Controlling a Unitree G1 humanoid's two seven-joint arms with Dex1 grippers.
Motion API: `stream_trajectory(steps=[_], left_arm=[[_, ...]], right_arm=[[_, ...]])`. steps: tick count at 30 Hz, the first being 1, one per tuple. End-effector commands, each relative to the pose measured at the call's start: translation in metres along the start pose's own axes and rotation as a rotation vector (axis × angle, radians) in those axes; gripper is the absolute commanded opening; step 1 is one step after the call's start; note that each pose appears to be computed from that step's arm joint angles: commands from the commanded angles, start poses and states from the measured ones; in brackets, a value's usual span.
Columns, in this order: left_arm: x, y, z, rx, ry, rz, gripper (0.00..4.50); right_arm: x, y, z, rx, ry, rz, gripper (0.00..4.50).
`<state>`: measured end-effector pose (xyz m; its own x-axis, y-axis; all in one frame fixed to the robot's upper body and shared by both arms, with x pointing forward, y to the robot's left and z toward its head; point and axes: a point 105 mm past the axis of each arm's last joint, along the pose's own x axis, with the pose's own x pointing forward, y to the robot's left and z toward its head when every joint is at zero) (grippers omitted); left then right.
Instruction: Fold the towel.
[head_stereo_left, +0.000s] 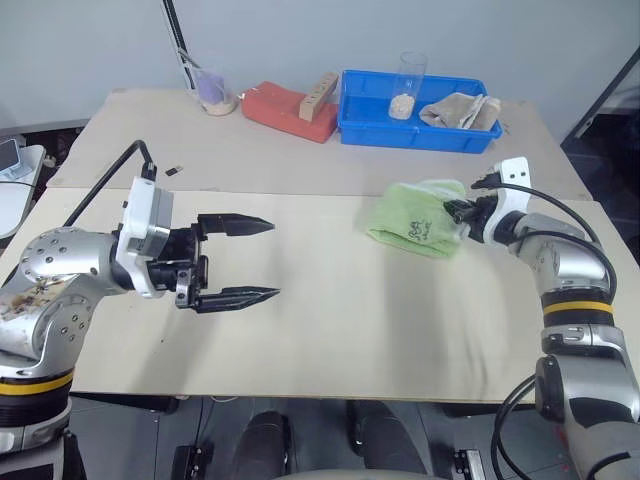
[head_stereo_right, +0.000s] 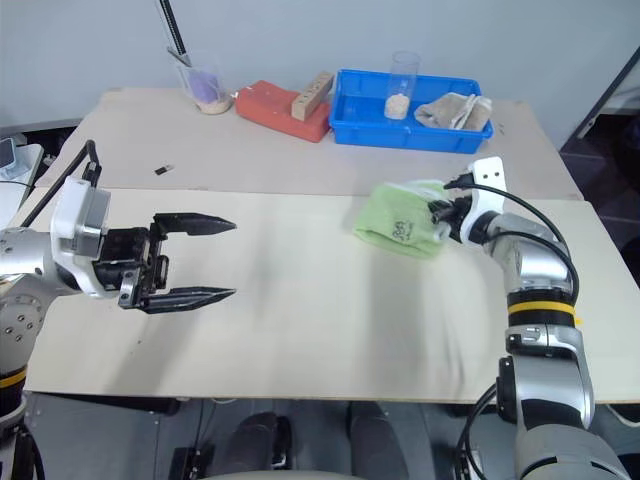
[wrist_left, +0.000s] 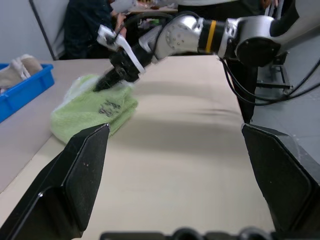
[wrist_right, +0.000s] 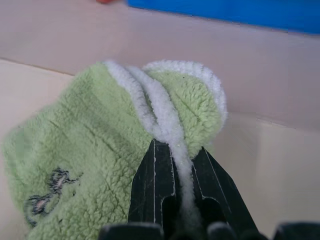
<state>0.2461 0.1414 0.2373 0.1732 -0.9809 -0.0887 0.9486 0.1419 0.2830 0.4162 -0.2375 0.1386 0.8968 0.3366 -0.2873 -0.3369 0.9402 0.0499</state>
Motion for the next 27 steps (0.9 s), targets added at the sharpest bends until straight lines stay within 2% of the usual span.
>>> stream_trajectory(steps=[1,3,7,10,14,17,21,23,27], left_arm=[[0.002,0.005,0.001,0.0,0.01,0.004,4.5],[0.001,0.006,-0.003,-0.015,0.027,0.007,4.5],[-0.003,0.009,-0.014,-0.041,0.055,0.049,4.5],[-0.009,0.018,-0.013,-0.031,0.042,0.128,4.5],[-0.026,0.025,-0.017,0.002,0.098,0.249,4.5],[-0.047,0.026,-0.034,-0.028,0.26,0.361,4.5],[-0.073,0.019,-0.048,-0.045,0.412,0.478,4.5],[-0.093,0.012,-0.056,-0.048,0.497,0.556,4.5],[-0.114,0.001,-0.058,-0.05,0.513,0.646,4.5]], right_arm=[[0.001,-0.011,-0.005,0.025,-0.014,-0.081,0.02],[0.001,-0.016,0.0,0.041,-0.045,-0.12,0.84],[-0.005,-0.01,0.016,0.043,-0.101,-0.089,2.14],[-0.012,-0.008,0.031,0.038,-0.146,-0.082,3.27],[-0.032,-0.007,0.064,-0.024,-0.238,-0.043,4.44],[-0.054,0.013,0.078,-0.247,-0.251,0.085,4.44],[-0.082,0.047,0.069,-0.524,-0.199,0.321,4.44],[-0.098,0.058,0.062,-0.608,-0.171,0.422,4.44],[-0.113,0.062,0.037,-0.641,-0.059,0.52,4.44]])
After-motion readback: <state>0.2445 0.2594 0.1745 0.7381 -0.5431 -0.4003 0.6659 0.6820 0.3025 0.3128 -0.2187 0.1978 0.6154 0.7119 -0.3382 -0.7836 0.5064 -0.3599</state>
